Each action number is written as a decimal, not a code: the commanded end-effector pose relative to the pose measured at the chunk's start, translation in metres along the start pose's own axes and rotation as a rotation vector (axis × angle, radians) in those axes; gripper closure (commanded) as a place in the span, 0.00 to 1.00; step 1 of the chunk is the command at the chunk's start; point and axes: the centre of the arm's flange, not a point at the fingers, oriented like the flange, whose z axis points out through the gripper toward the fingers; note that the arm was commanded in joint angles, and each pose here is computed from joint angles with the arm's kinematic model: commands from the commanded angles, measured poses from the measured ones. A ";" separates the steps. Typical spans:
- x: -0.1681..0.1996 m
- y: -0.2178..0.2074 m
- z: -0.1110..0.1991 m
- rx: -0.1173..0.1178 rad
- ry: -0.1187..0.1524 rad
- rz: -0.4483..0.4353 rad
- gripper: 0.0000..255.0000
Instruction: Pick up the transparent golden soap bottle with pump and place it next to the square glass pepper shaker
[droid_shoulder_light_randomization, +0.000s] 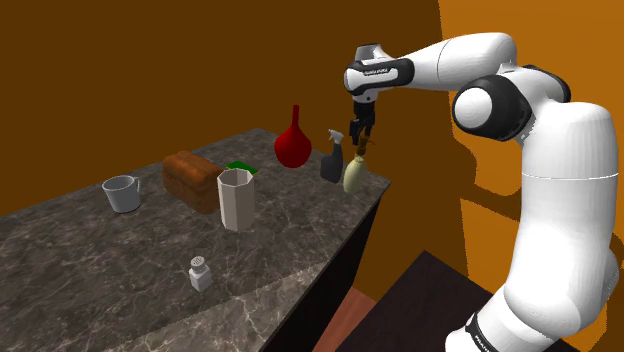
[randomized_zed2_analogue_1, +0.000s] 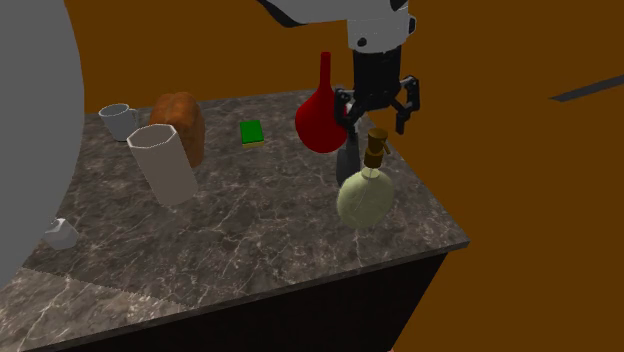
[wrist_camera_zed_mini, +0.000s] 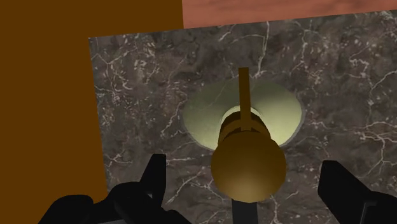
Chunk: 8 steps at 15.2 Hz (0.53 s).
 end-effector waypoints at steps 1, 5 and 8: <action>0.000 0.000 0.004 0.000 0.001 0.000 0.00; 0.000 0.000 0.004 0.000 0.001 0.000 0.00; 0.000 0.000 0.003 0.000 0.001 0.000 1.00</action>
